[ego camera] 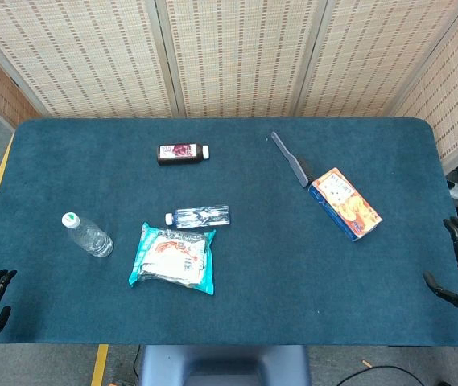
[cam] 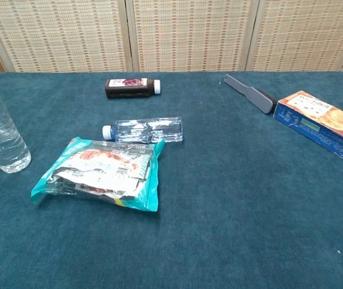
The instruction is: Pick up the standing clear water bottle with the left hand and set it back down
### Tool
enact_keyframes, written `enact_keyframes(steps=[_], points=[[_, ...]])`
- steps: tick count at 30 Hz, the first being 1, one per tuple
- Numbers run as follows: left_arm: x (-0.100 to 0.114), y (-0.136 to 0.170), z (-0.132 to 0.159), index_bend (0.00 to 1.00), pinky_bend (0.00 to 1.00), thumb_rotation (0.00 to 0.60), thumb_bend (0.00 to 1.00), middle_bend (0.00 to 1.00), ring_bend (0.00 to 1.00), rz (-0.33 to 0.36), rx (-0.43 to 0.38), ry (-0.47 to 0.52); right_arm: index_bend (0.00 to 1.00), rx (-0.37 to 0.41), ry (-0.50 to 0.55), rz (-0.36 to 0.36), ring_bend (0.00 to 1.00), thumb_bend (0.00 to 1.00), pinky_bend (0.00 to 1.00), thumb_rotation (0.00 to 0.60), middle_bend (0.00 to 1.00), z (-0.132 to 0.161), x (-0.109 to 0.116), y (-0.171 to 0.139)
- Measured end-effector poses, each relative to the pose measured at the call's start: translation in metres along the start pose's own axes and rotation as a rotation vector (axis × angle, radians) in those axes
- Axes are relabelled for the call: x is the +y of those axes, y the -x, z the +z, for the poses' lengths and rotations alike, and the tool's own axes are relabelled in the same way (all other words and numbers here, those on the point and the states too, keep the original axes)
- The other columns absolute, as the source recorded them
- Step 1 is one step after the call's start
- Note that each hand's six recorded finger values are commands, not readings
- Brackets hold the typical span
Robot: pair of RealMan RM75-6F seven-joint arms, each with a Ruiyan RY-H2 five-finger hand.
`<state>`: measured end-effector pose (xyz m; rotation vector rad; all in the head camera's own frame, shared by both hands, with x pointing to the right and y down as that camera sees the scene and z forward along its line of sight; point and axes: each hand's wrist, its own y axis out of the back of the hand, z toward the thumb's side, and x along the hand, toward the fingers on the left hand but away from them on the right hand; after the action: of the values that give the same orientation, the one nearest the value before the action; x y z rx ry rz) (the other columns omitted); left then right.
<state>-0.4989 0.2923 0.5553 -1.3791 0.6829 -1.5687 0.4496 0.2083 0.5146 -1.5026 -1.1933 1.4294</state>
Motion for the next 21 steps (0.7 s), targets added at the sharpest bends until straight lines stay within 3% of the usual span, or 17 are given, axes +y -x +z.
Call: enact_keyframes(steps=[7,12,21], points=[[-0.001,-0.001,-0.004,0.11,0.24,0.6,0.41,0.15,0.13,-0.013,0.026,0.003,0.0,0.016,0.009,0.036,0.0,0.17,0.26,0.6,0.04,0.002,-0.005,0.001],[-0.005,-0.004,-0.01,0.0,0.18,0.6,0.39,0.0,0.0,-0.046,0.084,0.051,0.0,0.028,0.013,0.034,0.0,0.17,0.26,0.6,0.04,0.005,-0.007,0.002],[-0.031,-0.027,-0.005,0.0,0.14,0.6,0.37,0.0,0.0,-0.223,0.194,0.393,0.0,0.046,0.004,0.055,0.0,0.17,0.26,0.6,0.04,0.009,-0.014,0.005]])
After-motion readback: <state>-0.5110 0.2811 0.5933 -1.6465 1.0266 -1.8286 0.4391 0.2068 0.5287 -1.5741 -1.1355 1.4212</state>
